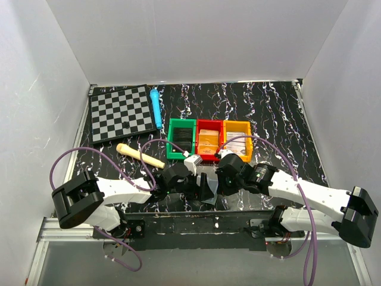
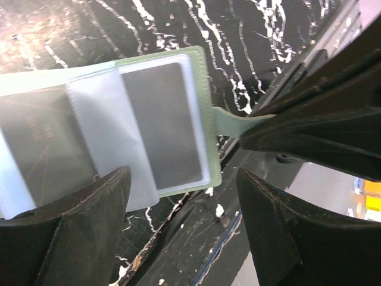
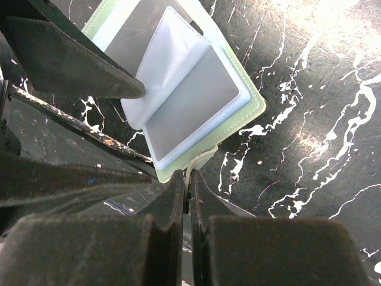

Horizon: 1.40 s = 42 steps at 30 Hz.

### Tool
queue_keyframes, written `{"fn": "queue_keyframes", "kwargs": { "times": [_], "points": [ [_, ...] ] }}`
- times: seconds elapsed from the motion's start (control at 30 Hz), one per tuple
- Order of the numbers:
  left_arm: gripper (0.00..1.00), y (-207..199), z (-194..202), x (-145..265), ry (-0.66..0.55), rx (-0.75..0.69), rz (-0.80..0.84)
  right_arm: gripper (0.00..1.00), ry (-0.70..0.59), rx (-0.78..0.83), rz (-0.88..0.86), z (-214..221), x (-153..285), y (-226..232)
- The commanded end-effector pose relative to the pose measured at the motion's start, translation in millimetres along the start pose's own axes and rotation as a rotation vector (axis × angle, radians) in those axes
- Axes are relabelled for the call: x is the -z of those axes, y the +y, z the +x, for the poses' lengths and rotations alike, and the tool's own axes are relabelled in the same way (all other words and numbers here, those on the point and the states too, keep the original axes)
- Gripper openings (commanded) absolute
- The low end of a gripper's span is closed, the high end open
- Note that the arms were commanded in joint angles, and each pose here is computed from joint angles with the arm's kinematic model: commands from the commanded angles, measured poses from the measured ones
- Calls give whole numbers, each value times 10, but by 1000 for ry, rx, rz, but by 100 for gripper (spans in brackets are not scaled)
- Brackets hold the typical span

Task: Take the credit cards out of the card holder
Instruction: Remove the credit card from the card holder.

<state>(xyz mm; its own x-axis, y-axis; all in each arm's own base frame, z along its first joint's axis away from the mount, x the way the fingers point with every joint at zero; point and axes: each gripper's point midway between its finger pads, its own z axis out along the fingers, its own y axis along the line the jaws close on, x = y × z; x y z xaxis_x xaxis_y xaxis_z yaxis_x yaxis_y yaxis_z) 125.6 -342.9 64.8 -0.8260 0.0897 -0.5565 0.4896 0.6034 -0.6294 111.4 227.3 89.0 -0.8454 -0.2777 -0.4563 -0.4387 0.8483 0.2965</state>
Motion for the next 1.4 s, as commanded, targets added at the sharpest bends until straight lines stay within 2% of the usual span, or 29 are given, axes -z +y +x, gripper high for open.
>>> {"fn": "queue_keyframes", "kwargs": {
  "times": [0.0, 0.27, 0.3, 0.33, 0.43, 0.5, 0.57, 0.73, 1.07, 1.37],
  "points": [
    [71, -266, -114, 9, -20, -61, 125, 1, -14, -17, 3, 0, -15, -8],
    [71, -357, -58, -108, 39, -87, 171, 3, -14, -53, 33, 89, -10, -113],
    [71, -361, -51, -125, 44, -89, 175, 6, -16, -58, 38, 99, -4, -129],
    [71, -361, -36, -138, 51, -88, 178, 11, -21, -62, 42, 99, 10, -141],
    [71, -368, -14, -176, 65, -87, 187, 40, -44, -90, 64, 99, 55, -205],
    [70, -370, -3, -184, 68, -87, 192, 51, -79, -111, 70, 61, 114, -235],
    [70, -402, -29, -171, 59, -93, 207, 57, -117, -133, 68, 6, 179, -254],
    [70, -478, -15, -166, 66, -125, 255, 61, -183, -197, 44, -167, 280, -274],
    [69, -595, 49, -166, 95, -178, 314, 61, -147, -259, -19, -328, 188, -254],
    [72, -416, -273, 280, -106, -121, 153, 59, -52, -238, -74, -185, 67, -154]
  ]
}}
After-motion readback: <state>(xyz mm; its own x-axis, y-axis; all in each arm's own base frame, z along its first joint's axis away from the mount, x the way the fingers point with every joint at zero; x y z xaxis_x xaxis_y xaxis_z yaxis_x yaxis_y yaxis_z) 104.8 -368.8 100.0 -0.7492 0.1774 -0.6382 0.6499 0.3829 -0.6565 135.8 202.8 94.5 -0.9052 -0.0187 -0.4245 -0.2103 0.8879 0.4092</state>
